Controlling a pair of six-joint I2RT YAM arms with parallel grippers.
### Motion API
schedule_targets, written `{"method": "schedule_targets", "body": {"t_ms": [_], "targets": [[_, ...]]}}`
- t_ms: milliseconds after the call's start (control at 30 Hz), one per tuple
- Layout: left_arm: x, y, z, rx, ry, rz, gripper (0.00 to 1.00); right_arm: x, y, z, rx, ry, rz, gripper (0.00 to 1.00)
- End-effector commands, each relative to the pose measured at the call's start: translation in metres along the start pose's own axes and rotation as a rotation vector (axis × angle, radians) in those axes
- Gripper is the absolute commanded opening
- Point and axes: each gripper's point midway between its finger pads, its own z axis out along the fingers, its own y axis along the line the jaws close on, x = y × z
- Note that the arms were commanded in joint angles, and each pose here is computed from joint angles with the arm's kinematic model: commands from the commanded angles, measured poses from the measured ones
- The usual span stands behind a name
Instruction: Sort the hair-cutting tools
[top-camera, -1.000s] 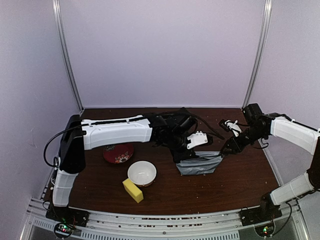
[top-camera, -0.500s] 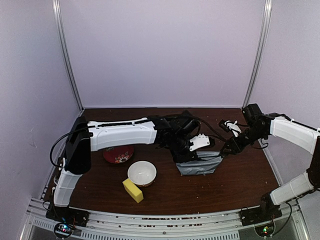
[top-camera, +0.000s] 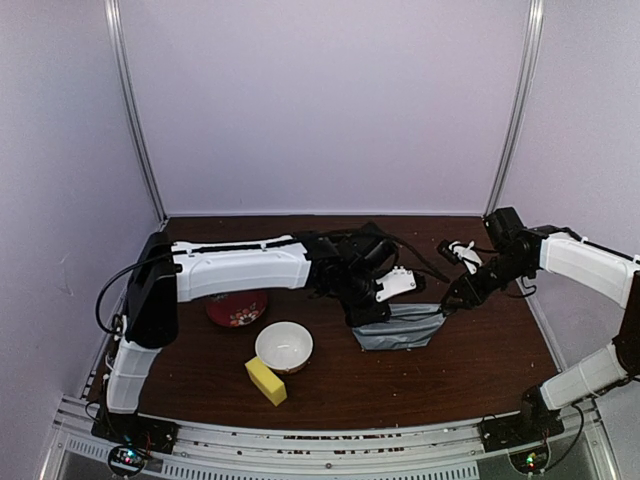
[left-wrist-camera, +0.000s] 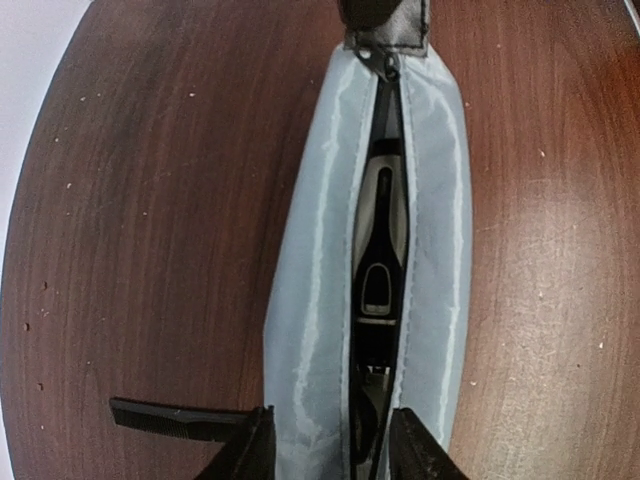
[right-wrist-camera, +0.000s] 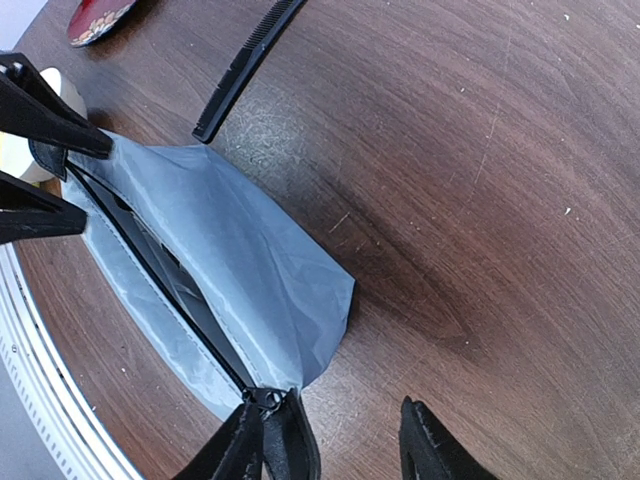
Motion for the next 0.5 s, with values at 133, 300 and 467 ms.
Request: {"method": "schedule_targets", "body": {"t_ms": [133, 300, 467], "targets": [[-0.023, 0.049, -0.089, -0.111, -0.144, -0.365, 0.39, -0.009, 0.0, -0.006, 0.002, -0.019, -0.017, 0.48], [0.002, 0.042, -0.101, 0.022, -0.174, -0.604, 0.38, -0.008, 0.002, -0.005, -0.021, -0.013, -0.019, 0.48], [0.038, 0.047, -0.095, -0.021, -0.113, -0.685, 0.37, -0.012, 0.007, -0.009, -0.036, -0.032, -0.026, 0.48]]}}
